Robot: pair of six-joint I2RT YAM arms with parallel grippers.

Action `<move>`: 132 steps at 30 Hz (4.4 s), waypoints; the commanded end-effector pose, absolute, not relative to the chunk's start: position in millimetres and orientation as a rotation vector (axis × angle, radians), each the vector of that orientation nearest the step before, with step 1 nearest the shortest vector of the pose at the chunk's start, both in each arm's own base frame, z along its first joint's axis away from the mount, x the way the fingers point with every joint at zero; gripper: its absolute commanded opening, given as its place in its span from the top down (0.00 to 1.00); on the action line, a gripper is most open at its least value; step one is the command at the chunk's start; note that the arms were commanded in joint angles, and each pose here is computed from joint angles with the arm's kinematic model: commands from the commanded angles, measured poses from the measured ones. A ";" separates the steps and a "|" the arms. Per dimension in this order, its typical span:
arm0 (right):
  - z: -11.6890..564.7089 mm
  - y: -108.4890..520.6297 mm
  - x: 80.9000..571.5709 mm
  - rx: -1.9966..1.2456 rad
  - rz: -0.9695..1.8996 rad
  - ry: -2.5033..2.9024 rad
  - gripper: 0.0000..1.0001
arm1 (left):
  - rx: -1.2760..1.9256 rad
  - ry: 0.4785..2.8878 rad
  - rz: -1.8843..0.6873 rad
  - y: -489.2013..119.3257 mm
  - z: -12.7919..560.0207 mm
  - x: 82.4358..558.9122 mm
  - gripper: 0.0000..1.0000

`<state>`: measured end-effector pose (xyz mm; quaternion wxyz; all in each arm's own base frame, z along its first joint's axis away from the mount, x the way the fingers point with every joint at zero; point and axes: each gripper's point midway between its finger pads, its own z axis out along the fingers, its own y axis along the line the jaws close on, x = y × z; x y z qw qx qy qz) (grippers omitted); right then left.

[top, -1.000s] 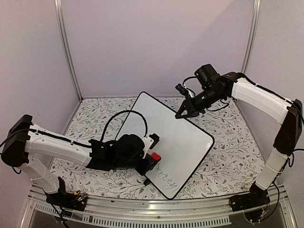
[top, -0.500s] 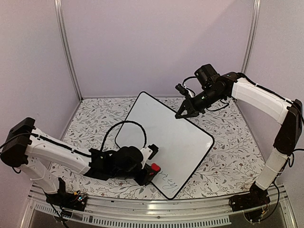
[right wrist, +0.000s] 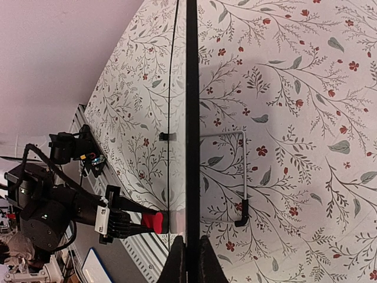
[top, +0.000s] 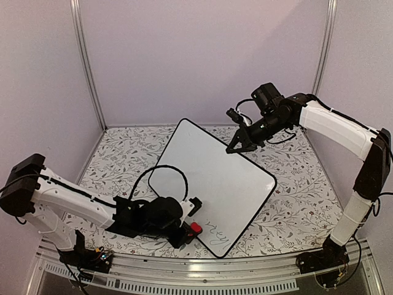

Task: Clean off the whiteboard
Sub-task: Erase the center of the whiteboard.

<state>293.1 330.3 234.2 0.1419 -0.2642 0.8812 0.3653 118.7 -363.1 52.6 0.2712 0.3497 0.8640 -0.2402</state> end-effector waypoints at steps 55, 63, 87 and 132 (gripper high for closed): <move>213.8 339.6 271.5 -0.855 1.064 2.617 1.00 | 1.048 2.355 -0.591 -351.7 32.9 107.6 1.00; 213.8 339.6 271.2 -0.856 1.066 2.617 1.00 | 1.017 2.280 -0.567 -350.3 58.8 117.8 1.00; 215.3 338.8 270.5 -0.855 1.065 2.614 1.00 | 1.024 2.195 -0.481 -386.9 68.0 145.5 1.00; 213.7 338.7 270.3 -0.856 1.064 2.616 1.00 | 1.077 2.198 -0.519 -391.2 70.1 134.3 1.00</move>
